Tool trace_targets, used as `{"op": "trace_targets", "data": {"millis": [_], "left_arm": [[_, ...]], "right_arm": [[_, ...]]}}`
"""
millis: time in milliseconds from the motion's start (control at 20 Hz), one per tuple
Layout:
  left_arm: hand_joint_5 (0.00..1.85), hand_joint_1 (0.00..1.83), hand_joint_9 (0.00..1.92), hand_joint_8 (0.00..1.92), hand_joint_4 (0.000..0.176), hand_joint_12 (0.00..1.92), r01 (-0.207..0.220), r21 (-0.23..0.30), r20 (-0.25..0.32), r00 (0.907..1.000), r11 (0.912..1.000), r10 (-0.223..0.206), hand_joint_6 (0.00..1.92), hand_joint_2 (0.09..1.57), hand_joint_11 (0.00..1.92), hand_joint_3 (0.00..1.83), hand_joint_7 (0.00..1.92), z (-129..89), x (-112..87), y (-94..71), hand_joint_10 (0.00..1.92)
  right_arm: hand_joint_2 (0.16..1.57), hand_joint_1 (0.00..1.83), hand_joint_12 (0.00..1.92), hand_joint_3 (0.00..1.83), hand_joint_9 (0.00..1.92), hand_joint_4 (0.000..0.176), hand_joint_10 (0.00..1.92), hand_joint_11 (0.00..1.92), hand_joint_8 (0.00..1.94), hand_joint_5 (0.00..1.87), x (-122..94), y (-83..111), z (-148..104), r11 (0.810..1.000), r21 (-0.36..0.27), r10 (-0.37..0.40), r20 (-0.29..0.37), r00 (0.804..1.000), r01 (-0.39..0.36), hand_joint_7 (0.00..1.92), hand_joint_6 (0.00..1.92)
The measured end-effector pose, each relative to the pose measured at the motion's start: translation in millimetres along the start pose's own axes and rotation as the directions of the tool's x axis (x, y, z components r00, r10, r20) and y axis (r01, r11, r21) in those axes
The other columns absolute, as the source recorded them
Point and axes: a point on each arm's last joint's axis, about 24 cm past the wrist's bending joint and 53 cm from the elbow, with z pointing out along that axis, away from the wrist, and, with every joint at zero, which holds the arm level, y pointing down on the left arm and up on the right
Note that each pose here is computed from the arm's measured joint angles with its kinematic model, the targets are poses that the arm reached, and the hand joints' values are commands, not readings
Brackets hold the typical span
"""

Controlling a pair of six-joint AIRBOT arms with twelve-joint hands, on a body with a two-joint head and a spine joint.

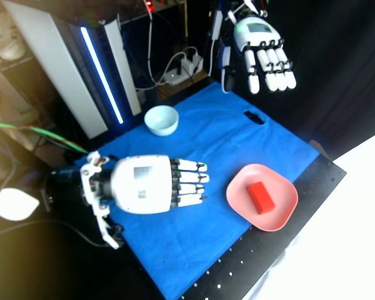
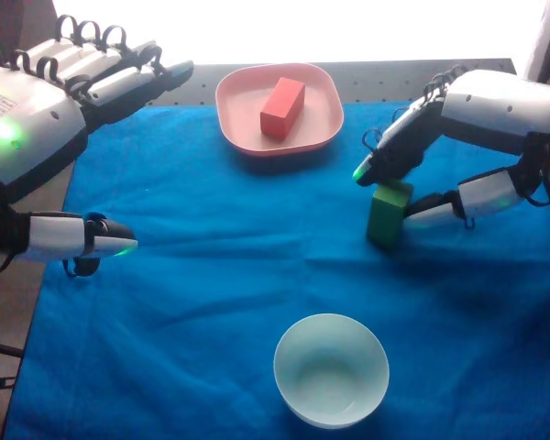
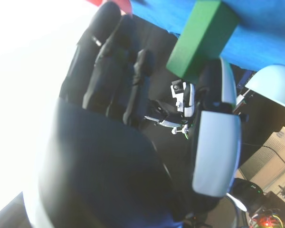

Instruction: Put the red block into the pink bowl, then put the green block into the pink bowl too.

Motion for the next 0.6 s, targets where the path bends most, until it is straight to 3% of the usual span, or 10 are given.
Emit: {"op": "trace_targets", "data": {"millis": [100,300,350,400,450,500,550,600], "left_arm": [[0.08,0.99,0.0,0.0,0.096,0.02,0.0,0.001,0.0,1.0,1.0,0.0,0.01,0.89,0.04,0.0,0.01,0.0,0.0,-0.1,0.0],[0.08,0.99,0.0,0.0,0.12,0.02,-0.003,-0.001,0.001,1.0,1.0,0.003,0.0,0.9,0.03,0.0,0.01,0.1,-0.6,1.3,0.0],[0.07,0.99,0.0,0.0,0.112,0.03,-0.001,-0.004,0.002,1.0,1.0,0.001,0.0,0.9,0.03,0.0,0.01,0.2,-0.8,2.0,0.0],[0.06,1.0,0.0,0.0,0.12,0.02,-0.001,-0.003,0.002,1.0,1.0,0.001,0.0,0.91,0.01,0.01,0.0,0.2,-0.8,1.9,0.0],[0.06,1.0,0.0,0.0,0.12,0.02,-0.001,-0.002,0.001,1.0,1.0,0.001,0.0,0.91,0.01,0.01,0.0,0.3,-0.5,1.6,0.0],[0.06,1.0,0.0,0.0,0.11,0.02,-0.002,-0.001,0.002,1.0,1.0,0.002,0.0,0.91,0.01,0.0,0.0,0.6,-0.9,1.3,0.0],[0.08,1.01,0.0,0.0,0.109,0.03,-0.004,-0.001,0.003,1.0,1.0,0.004,0.01,0.9,0.01,0.0,0.01,1.0,-1.1,1.9,0.0],[0.08,1.01,0.0,0.0,0.109,0.03,-0.004,-0.001,0.005,1.0,1.0,0.004,0.01,0.9,0.01,0.0,0.01,1.4,-1.4,2.5,0.0]], "right_arm": [[1.0,1.28,1.03,0.0,1.39,0.0,0.07,0.94,0.01,1.12,-0.7,0.4,0.0,1.0,-0.002,0.003,0.003,1.0,-0.003,1.53,0.71],[1.0,1.28,0.96,0.0,1.51,0.0,0.05,1.09,0.0,1.14,-0.6,0.4,0.0,1.0,-0.002,0.003,0.002,1.0,-0.003,1.52,0.74],[1.0,1.28,0.98,0.0,1.54,0.0,0.06,1.14,0.0,1.14,-0.4,0.5,0.1,1.0,-0.002,0.003,0.002,1.0,-0.003,1.53,0.73],[0.96,1.31,1.18,0.0,1.6,0.0,0.17,1.16,0.21,1.36,0.4,0.7,0.7,1.0,-0.004,0.005,0.001,1.0,-0.005,1.5,0.18],[0.96,1.31,1.18,0.0,1.6,0.0,0.17,1.16,0.21,1.36,0.6,0.8,0.9,1.0,-0.004,0.005,0.001,1.0,-0.005,1.5,0.18],[0.97,1.24,1.34,0.0,1.43,0.0,0.75,1.15,0.29,1.38,0.8,1.2,1.6,1.0,-0.007,0.009,0.003,1.0,-0.009,1.47,0.22],[0.98,1.29,1.39,0.0,1.33,0.0,0.96,1.12,0.54,1.39,-0.6,0.9,1.7,1.0,-0.008,0.009,0.006,1.0,-0.009,1.36,0.1],[0.98,1.3,1.45,0.0,1.27,0.0,1.05,1.1,0.55,1.42,-3.2,2.3,3.7,1.0,-0.012,0.003,0.009,1.0,-0.003,1.34,0.06]]}}
